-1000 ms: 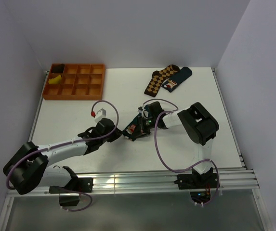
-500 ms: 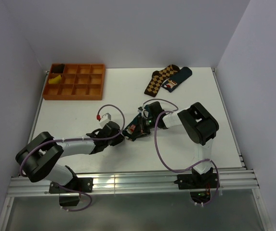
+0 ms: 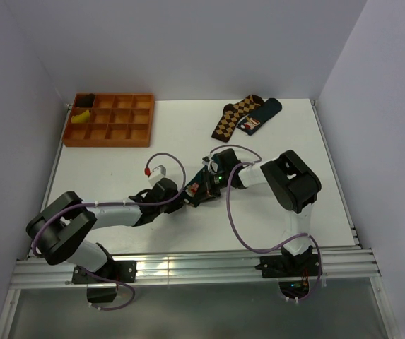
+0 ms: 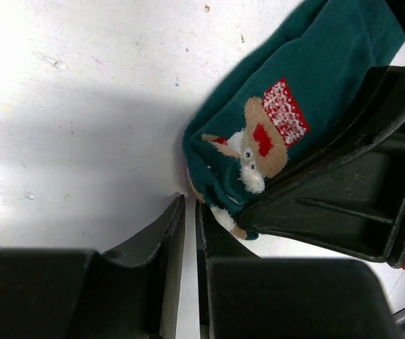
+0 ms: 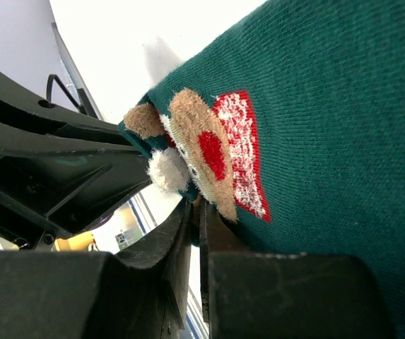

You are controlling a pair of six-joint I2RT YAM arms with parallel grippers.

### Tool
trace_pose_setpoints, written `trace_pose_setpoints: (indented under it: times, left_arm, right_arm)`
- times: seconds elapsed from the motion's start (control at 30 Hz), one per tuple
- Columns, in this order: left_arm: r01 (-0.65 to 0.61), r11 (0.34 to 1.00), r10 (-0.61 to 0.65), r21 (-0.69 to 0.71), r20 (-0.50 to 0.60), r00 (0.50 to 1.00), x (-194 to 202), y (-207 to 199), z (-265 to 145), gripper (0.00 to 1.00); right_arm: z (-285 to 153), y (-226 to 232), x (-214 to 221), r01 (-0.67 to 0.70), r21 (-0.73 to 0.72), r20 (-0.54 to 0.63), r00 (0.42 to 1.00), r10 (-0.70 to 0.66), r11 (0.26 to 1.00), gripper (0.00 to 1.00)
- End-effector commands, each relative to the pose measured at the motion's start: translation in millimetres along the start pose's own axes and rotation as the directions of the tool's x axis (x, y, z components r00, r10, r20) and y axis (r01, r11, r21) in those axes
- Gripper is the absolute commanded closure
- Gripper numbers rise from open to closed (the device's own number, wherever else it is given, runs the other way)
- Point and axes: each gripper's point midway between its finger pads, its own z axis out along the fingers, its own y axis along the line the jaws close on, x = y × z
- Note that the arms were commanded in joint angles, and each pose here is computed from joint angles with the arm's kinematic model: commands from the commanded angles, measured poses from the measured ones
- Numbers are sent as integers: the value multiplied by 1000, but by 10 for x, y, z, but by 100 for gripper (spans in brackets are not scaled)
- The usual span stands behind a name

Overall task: Roll the socks
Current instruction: Roll the sock at the center of the board.

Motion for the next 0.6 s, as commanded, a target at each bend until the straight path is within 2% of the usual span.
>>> trace_pose_setpoints:
  times: [0.0,0.57]
  left_arm:
    - [-1,995,-3,98,41,999,-122,-264,-71,83]
    - [-18,994,14,103,36,999,-111,-316,3,83]
  right_arm:
    - [-8,-117,-59,-10,51,9,1000,10,999,100]
    - [-11,-114,-96,-19,56,2,1000,19,998,100]
